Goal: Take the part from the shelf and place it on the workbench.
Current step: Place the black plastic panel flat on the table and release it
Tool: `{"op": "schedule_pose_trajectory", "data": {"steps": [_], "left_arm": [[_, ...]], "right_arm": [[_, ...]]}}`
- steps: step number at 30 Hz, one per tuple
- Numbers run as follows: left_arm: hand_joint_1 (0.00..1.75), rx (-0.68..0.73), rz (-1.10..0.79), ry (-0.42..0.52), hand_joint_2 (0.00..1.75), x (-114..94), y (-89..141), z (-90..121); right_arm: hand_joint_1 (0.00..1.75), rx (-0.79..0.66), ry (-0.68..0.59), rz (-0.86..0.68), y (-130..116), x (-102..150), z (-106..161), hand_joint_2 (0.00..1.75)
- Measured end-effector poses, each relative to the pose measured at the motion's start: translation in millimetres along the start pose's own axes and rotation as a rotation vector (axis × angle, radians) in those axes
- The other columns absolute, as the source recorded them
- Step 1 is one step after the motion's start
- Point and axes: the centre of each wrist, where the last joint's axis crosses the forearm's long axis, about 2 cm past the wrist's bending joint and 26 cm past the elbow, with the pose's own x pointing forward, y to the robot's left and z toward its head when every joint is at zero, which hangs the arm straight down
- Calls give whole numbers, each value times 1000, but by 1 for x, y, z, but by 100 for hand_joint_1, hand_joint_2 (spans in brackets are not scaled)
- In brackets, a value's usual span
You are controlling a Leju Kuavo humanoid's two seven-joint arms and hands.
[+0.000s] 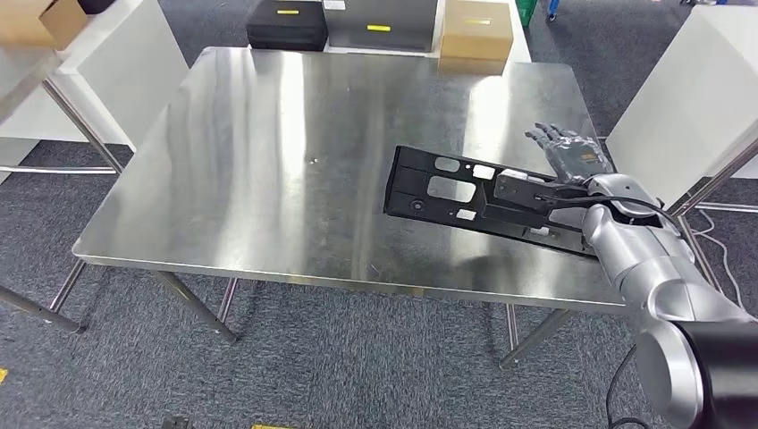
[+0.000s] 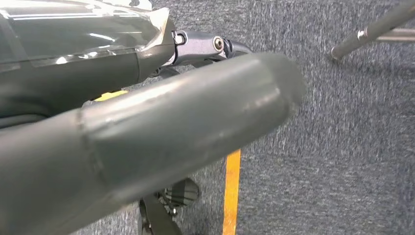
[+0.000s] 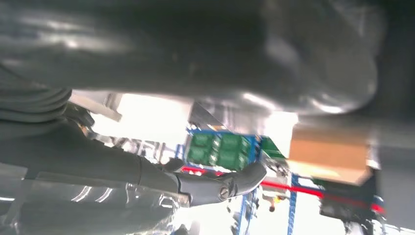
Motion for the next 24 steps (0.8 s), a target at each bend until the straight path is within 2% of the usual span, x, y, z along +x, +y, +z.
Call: {"op": "schedule_pose_trajectory", "data": {"steps": [6,14,20,22,24], "left_arm": [[0,7,2,-2,0,1,0,-1],[0,15,-2,-5,0,-9,4,6],[0,6,5,-53,0,1,1,-1],[0,4,7,-56,0,2,0,-2],[0,10,3,-47,0,1,-1,-1]], "right_arm": [[0,-17,-4,7,-7,2,-3,0],[0,11,-18,0,6,10,-2,0],[0,-19,-17,11,-4,7,-3,0],[0,-6,-13,11,2,5,-1,0],[0,29,-10,5,18,5,4,0]]}}
